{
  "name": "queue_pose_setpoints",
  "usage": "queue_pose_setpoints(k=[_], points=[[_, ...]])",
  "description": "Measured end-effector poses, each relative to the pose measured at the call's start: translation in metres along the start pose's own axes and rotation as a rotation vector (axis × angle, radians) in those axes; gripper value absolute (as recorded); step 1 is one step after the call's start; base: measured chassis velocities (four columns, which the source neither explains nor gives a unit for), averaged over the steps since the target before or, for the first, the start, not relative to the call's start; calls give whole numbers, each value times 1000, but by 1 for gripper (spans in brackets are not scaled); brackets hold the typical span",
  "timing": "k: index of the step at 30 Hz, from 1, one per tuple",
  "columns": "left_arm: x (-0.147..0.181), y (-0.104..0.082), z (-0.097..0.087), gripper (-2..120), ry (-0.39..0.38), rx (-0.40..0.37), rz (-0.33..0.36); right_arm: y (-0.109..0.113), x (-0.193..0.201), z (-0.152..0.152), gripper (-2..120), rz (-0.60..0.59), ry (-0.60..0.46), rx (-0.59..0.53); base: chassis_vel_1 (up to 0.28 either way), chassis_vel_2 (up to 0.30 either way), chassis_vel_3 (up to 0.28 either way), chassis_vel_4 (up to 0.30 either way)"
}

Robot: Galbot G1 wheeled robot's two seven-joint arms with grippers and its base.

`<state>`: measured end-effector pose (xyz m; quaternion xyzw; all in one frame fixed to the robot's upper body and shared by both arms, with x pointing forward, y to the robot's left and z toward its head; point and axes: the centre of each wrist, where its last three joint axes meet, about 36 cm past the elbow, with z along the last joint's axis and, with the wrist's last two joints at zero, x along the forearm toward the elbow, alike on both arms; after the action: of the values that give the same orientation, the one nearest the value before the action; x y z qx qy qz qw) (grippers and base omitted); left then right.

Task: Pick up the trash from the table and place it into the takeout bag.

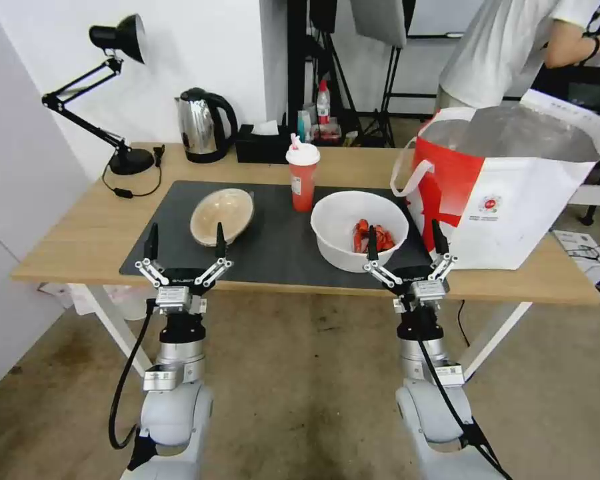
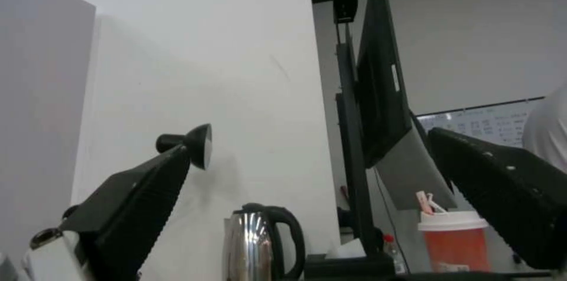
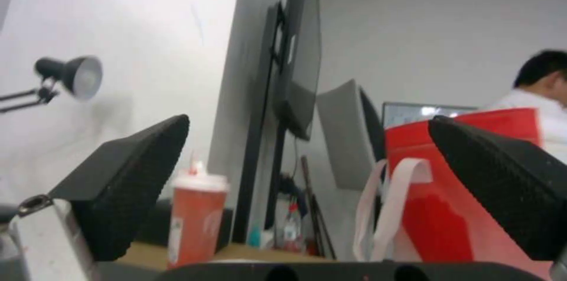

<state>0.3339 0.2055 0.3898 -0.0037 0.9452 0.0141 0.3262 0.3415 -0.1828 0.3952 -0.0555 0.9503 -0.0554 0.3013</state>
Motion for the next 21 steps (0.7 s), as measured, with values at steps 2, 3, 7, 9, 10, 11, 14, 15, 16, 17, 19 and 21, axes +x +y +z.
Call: queue_pose_setpoints(k=[2, 3, 7, 9, 10, 11, 14, 15, 16, 17, 19, 21], points=[[0, 1, -1, 100, 5, 3, 4, 2, -5, -9, 100, -37, 39, -9, 0, 0, 0, 0], [0, 2, -1, 100, 7, 3, 5, 4, -12, -16, 100, -59, 70, -20, 0, 0, 0, 0], [1, 3, -2, 100, 8, 1, 8, 4, -29, -34, 100, -103, 138, -34, 0, 0, 0, 0], [1, 3, -3, 100, 8, 2, 8, 2, -38, -45, 100, -124, 179, -40, 0, 0, 0, 0], [1, 3, -3, 100, 8, 2, 8, 2, -38, -45, 100, -124, 179, -40, 0, 0, 0, 0], [1, 4, -3, 100, 7, 2, 8, 0, -42, -51, 100, -138, 201, -51, 0, 0, 0, 0], [1, 4, -5, 100, 6, 2, 9, -3, -51, -63, 100, -170, 259, -76, 0, 0, 0, 0], [1, 4, -5, 100, 6, 2, 10, -4, -54, -67, 100, -185, 289, -85, 0, 0, 0, 0], [1, 4, -6, 100, 6, 2, 10, -4, -55, -70, 100, -194, 307, -89, 0, 0, 0, 0], [2, 4, -6, 100, 7, 2, 11, -6, -62, -76, 100, -224, 354, -88, 0, 0, 0, 0], [2, 4, -6, 100, 7, 2, 13, -7, -65, -80, 100, -237, 384, -82, 0, 0, 0, 0], [3, 2, -6, 100, 9, 5, 15, -9, -76, -90, 100, -257, 454, -68, 0, 0, 0, 0]])
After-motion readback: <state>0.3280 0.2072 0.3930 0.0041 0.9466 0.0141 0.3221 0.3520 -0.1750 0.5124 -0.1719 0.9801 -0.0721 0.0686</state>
